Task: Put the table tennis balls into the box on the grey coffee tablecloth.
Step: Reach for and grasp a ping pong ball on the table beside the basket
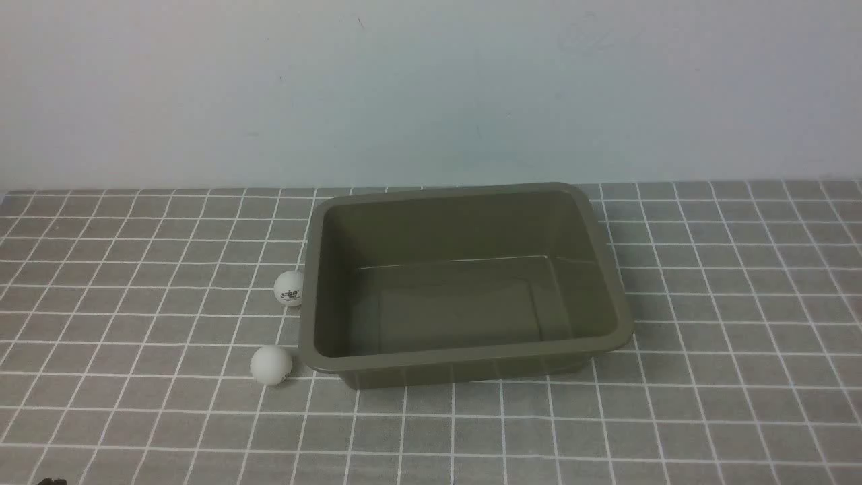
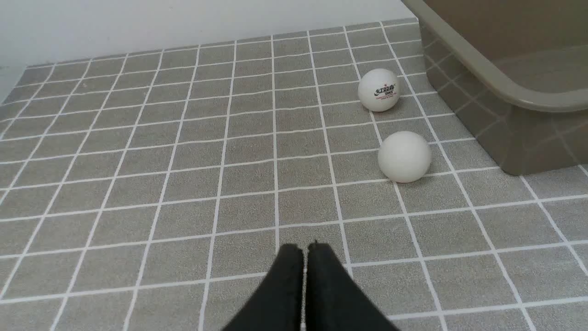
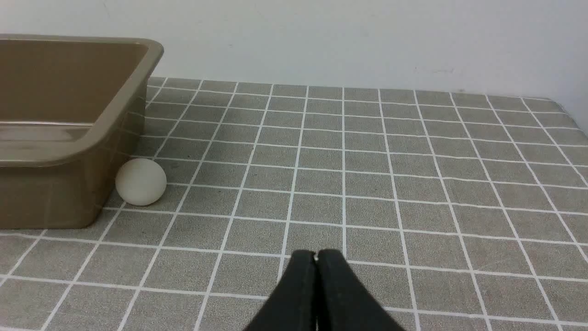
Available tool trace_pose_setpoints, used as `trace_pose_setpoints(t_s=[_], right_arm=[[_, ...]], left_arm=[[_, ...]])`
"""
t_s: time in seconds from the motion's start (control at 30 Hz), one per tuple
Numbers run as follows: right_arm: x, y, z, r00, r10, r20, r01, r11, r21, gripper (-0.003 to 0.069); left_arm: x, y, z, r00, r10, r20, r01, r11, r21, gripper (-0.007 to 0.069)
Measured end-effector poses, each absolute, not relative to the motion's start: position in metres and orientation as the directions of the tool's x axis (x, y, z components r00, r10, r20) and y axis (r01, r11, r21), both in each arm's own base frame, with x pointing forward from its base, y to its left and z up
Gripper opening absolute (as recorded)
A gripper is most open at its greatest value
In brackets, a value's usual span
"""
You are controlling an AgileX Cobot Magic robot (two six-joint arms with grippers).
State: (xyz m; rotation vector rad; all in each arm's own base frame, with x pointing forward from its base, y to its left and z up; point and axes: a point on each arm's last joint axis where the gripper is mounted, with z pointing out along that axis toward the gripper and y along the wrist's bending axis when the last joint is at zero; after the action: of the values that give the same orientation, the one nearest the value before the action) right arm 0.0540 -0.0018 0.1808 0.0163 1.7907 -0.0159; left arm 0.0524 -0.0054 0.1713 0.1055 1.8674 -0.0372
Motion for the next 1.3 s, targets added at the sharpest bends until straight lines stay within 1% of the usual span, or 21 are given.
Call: trace_pose_setpoints(t_s=[0.87, 0.97, 1.03, 1.1, 1.13, 1.17, 1.2, 1.23, 1.27, 1.3], right_arm=[[0.054, -0.002, 0.181, -0.218, 0.002, -0.976, 0.02, 1.0, -0.002, -0.0015], [0.054, -0.002, 0.181, -0.218, 0.002, -0.976, 0.02, 1.0, -0.002, -0.0015], [0.054, -0.002, 0.181, -0.218, 0.002, -0.976, 0.02, 1.0, -0.002, -0.0015], [0.054, -0.002, 0.181, -0.218, 0.002, -0.976, 0.02, 1.0, -0.002, -0.0015], [0.054, -0.002, 0.181, -0.218, 0.002, -0.976, 0.02, 1.0, -0.002, -0.0015], [0.054, -0.002, 0.181, -0.218, 0.002, -0.976, 0.02, 1.0, -0.002, -0.0015], [0.054, -0.002, 0.181, -0.218, 0.002, -0.976, 0.02, 1.0, -0.002, -0.0015], [0.054, -0.002, 0.181, -0.218, 0.002, -0.976, 0.02, 1.0, -0.002, -0.0015], [0.054, -0.002, 0.181, -0.218, 0.002, -0.976, 0.02, 1.0, -0.003, -0.0015], [0.054, -0.002, 0.181, -0.218, 0.002, -0.976, 0.02, 1.0, -0.003, -0.0015]], left_arm=[[0.052, -0.005, 0.171, -0.291, 0.055, -0.955, 0.092, 0.995, 0.029, -0.0005], [0.053, -0.005, 0.173, -0.276, 0.055, -0.959, 0.093, 0.995, 0.03, -0.0005], [0.054, -0.007, 0.176, -0.241, -0.009, -0.971, 0.089, 0.996, -0.031, -0.0005], [0.055, -0.008, 0.182, -0.184, -0.115, -0.976, 0.082, 0.988, -0.132, -0.0005], [0.055, -0.008, 0.186, -0.152, -0.19, -0.97, 0.08, 0.976, -0.204, -0.0005], [0.056, -0.008, 0.189, -0.127, -0.254, -0.959, 0.115, 0.956, -0.268, -0.0005], [0.056, -0.008, 0.192, -0.095, -0.322, -0.942, 0.08, 0.941, -0.33, -0.0005], [0.056, -0.008, 0.192, -0.095, -0.325, -0.941, 0.078, 0.94, -0.333, -0.0005], [0.056, -0.005, 0.2, -0.019, -0.436, -0.9, 0.08, 0.896, -0.436, -0.0005], [0.056, -0.003, 0.204, 0.029, -0.473, -0.881, 0.082, 0.879, -0.469, -0.0005]])
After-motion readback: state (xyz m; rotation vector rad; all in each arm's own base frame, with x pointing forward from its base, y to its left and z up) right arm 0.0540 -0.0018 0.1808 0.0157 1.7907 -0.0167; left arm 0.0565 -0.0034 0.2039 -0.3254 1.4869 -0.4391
